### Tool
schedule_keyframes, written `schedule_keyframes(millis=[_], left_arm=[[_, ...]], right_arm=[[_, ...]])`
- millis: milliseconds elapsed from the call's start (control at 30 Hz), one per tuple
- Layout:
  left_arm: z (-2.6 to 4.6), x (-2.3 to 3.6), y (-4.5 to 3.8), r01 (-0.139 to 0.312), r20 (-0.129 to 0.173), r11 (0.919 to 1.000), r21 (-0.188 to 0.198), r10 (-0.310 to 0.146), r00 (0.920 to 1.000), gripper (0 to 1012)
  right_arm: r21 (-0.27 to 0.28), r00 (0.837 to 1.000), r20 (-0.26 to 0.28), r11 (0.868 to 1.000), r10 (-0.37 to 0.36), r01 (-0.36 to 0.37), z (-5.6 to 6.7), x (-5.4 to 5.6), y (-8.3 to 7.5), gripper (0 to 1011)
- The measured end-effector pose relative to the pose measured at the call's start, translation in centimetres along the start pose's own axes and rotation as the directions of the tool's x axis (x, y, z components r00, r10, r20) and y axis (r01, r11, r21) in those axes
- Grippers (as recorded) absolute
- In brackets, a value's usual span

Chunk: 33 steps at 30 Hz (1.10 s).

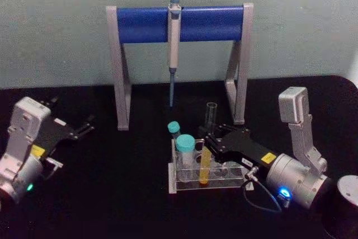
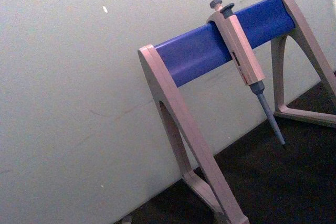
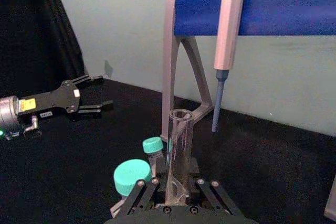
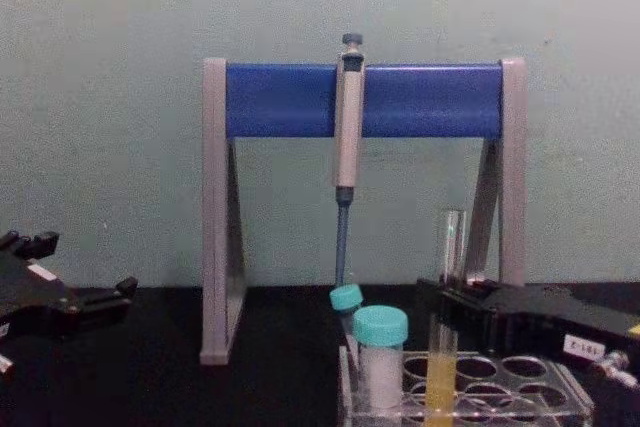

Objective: Pick up the test tube from the test tube rack, shake it, then place it back into the test tube rack.

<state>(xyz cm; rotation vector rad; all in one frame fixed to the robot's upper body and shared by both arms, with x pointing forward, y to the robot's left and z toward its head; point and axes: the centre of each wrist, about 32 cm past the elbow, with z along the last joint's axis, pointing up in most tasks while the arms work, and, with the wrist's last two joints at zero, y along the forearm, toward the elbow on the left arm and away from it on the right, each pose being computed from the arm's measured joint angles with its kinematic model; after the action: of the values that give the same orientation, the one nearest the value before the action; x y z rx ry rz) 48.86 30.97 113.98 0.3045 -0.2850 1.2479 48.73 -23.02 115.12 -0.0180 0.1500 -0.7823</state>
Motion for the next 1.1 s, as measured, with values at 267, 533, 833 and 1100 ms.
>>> schedule_keyframes(millis=[267, 533, 833, 1100], left_arm=[[0.0, 0.0, 0.0, 0.0, 0.0, 1.0, 0.0, 0.0, 1.0, 1001], [0.0, 0.0, 0.0, 0.0, 0.0, 1.0, 0.0, 0.0, 1.0, 1001], [0.0, 0.0, 0.0, 0.0, 0.0, 1.0, 0.0, 0.0, 1.0, 1001], [0.0, 0.0, 0.0, 0.0, 0.0, 1.0, 0.0, 0.0, 1.0, 1001]], right_arm=[[-0.001, 0.998, 0.055, 1.0, 0.015, -0.015, -0.1, -0.5, -0.2, 234], [-0.001, 0.994, 0.096, 0.999, 0.042, -0.042, -0.2, -1.1, -0.4, 234], [0.004, 0.991, 0.127, 0.999, 0.049, -0.05, -0.1, -1.3, -0.5, 234], [0.013, 0.989, 0.144, 0.999, 0.044, -0.046, 0.2, -1.4, -0.6, 234]])
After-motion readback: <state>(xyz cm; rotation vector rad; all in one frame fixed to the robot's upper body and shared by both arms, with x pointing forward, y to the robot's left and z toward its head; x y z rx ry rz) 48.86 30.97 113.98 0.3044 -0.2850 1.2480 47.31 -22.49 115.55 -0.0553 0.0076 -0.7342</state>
